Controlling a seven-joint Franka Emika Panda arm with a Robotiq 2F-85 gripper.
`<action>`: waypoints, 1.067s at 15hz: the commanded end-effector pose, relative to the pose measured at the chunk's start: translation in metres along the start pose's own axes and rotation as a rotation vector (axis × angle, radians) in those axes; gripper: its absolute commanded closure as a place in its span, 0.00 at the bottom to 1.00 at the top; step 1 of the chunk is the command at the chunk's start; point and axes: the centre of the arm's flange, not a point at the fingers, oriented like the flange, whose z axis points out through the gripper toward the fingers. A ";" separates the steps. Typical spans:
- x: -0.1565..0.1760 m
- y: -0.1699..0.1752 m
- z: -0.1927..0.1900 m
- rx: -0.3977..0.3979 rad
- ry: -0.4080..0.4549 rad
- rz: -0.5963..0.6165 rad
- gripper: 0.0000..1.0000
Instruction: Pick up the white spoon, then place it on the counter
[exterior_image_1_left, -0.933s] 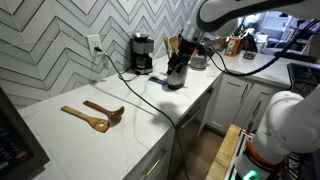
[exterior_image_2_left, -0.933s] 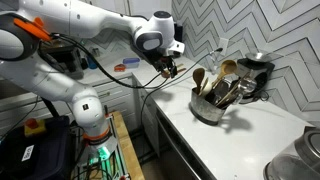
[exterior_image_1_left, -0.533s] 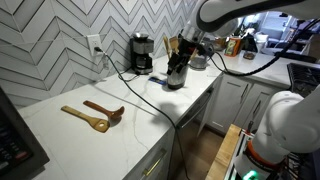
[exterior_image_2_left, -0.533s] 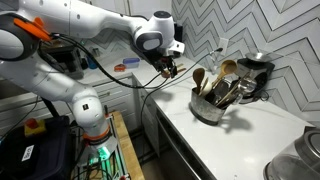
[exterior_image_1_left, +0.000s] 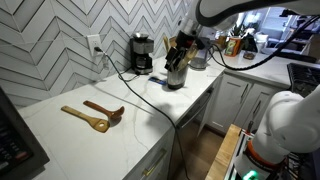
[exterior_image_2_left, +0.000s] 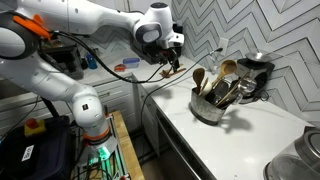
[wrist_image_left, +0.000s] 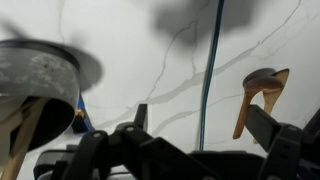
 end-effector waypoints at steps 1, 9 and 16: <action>0.034 -0.020 -0.038 -0.132 0.009 -0.127 0.00; 0.102 0.024 -0.066 -0.400 -0.160 -0.381 0.00; 0.113 0.054 -0.061 -0.459 -0.176 -0.425 0.00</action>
